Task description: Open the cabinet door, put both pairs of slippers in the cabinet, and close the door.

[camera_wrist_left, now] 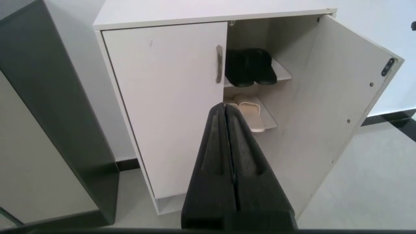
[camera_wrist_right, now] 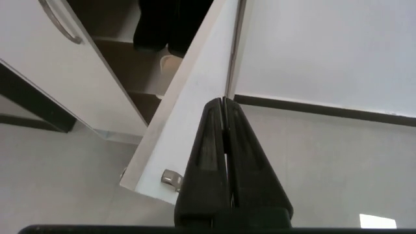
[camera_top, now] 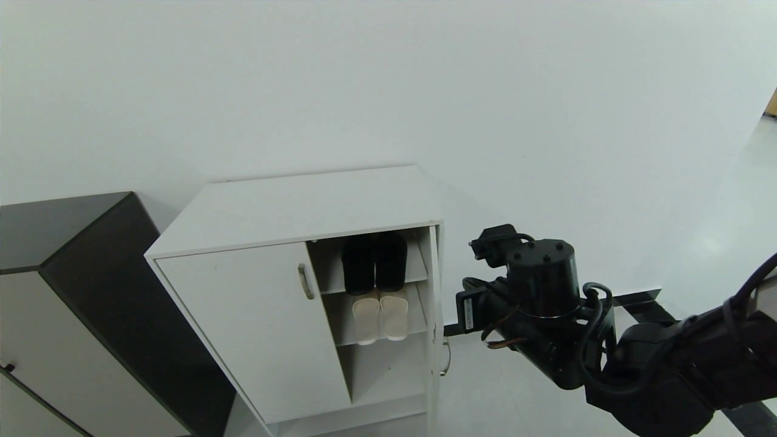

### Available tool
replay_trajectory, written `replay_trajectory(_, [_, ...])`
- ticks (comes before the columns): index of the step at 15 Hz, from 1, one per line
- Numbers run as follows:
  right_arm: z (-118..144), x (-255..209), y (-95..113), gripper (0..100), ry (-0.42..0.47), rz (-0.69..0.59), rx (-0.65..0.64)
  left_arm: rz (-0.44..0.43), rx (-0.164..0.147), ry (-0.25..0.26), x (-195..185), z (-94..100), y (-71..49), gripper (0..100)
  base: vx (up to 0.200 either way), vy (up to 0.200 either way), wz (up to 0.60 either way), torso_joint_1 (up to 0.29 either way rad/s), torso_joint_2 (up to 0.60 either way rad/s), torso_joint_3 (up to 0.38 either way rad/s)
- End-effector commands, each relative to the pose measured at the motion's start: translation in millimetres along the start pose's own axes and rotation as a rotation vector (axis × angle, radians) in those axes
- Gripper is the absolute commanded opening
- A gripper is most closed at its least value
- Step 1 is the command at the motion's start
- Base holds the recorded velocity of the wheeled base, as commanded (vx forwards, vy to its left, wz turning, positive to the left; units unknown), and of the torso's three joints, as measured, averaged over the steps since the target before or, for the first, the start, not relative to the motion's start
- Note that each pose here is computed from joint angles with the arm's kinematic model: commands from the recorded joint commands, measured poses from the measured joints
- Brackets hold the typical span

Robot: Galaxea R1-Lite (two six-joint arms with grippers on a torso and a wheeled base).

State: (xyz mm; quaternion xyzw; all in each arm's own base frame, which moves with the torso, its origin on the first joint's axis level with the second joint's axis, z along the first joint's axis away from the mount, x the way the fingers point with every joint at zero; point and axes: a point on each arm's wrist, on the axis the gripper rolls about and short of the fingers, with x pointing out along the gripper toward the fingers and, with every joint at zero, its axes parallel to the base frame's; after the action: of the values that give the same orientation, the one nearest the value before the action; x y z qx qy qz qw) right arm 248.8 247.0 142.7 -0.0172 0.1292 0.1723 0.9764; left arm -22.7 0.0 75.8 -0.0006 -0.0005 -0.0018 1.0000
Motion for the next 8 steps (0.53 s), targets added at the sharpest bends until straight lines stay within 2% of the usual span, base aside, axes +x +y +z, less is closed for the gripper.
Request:
replay_trajectory(1, [-2.8,-0.3,-0.3,0,0.004,-0.001,-0.011,-0.001,0.000,0.000,0.0,0.0,0.0,0,0.000,0.000,0.00,0.000,0.00,0.000])
replay_trajectory(6, [-2.5,-0.3,-0.2,0,0.001,-0.001,-0.013,0.001,0.000,0.000,0.0,0.0,0.0,0,0.000,0.000,0.60,0.002,0.00,-0.001])
replay_trajectory(8, [-2.3,-0.8,-0.3,0,-0.012,0.007,-0.007,-0.001,0.000,0.000,0.0,0.0,0.0,0,0.000,0.000,0.00,0.000,0.00,0.000])
